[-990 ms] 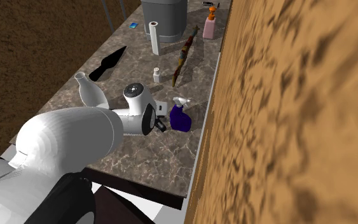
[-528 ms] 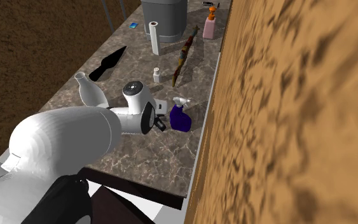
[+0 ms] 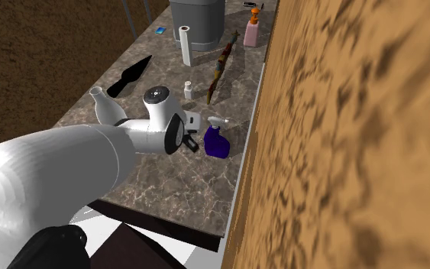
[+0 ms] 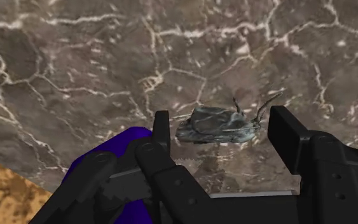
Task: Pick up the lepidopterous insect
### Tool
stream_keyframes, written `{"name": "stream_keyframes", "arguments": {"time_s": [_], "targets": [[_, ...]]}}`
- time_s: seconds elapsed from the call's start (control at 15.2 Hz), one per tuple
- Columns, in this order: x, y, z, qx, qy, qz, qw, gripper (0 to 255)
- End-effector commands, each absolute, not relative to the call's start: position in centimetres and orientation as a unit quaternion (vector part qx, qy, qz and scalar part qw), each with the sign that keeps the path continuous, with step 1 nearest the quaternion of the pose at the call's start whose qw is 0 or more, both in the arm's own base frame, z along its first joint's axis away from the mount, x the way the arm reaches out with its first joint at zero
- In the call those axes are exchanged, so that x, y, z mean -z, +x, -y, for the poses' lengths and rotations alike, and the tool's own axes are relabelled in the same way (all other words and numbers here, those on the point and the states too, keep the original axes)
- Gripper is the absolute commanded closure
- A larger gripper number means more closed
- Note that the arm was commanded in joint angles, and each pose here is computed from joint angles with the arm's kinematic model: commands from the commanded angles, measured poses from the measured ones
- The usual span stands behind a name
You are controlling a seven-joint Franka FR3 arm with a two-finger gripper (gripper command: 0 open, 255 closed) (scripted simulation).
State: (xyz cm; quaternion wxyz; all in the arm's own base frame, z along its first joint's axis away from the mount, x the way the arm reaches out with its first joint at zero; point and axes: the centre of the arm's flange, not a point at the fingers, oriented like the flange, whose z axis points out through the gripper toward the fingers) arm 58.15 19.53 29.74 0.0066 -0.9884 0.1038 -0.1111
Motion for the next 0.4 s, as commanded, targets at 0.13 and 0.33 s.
{"name": "stream_keyframes", "arguments": {"time_s": [0.13,0.33], "targets": [[-31.8,58.2,-19.7,0.111,-0.988,-0.104,0.007,255],[-32.5,58.2,-19.7,0.111,-0.988,-0.104,0.007,255]]}}
